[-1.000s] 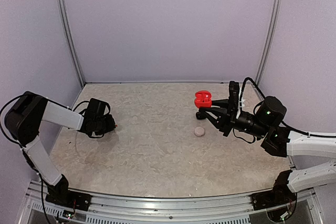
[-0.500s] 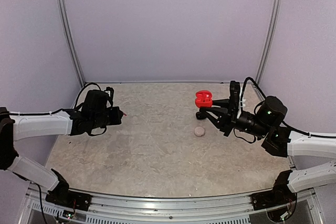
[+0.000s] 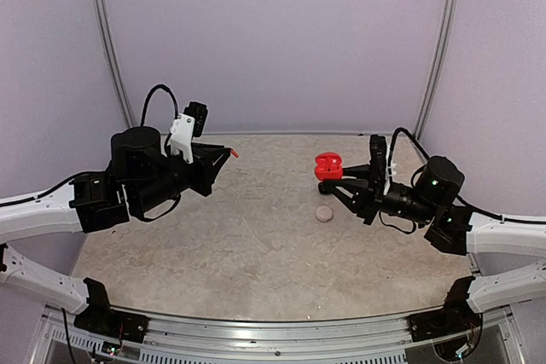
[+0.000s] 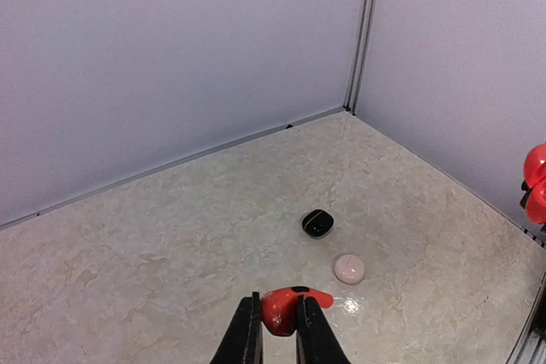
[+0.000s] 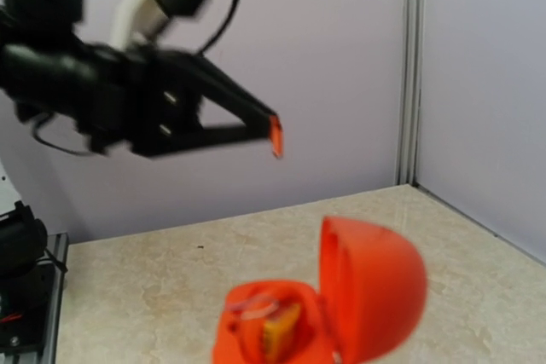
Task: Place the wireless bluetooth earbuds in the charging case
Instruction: Insert the left earbud into the left side groove of the charging case, then close the charging case.
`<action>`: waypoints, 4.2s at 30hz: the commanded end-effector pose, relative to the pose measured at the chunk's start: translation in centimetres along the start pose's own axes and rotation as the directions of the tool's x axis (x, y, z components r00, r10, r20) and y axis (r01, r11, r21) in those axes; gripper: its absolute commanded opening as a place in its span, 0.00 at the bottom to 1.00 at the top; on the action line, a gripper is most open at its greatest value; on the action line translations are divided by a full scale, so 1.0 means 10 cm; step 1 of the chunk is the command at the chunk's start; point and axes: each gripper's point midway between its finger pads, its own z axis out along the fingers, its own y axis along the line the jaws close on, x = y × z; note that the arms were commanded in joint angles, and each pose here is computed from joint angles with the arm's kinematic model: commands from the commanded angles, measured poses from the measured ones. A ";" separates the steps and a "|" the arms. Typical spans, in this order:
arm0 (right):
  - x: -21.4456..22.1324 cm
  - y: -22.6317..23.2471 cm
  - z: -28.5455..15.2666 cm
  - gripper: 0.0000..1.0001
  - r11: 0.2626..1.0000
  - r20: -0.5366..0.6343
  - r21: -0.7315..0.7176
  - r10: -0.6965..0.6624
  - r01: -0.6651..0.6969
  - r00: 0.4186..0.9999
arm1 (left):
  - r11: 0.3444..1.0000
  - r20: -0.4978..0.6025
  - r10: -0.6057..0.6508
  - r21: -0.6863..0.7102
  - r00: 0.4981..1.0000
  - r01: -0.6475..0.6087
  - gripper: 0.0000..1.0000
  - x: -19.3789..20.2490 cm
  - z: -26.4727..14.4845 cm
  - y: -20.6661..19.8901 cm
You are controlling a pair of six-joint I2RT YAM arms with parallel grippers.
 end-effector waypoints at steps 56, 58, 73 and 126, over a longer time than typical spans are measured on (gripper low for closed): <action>-0.11 0.33 0.16 0.01 0.979 0.032 -0.205 0.009 -0.002 0.999 | 0.885 0.176 0.417 0.147 0.892 -0.443 0.02 -0.29 0.02 -1.78; -0.12 0.33 0.16 0.01 0.978 0.034 -0.207 0.008 0.000 0.999 | 0.881 0.169 0.425 0.150 0.889 -0.449 0.02 -0.25 0.03 -1.78; -0.20 0.34 0.16 0.01 0.977 0.059 -0.211 -0.003 0.015 0.998 | 0.855 0.139 0.446 0.227 0.884 -0.467 0.02 -0.04 0.04 -1.89; -0.31 0.68 -0.01 0.02 0.923 0.077 -0.383 0.015 0.016 0.997 | 0.791 0.240 0.012 0.591 0.971 -0.156 0.73 -0.50 -0.58 -1.58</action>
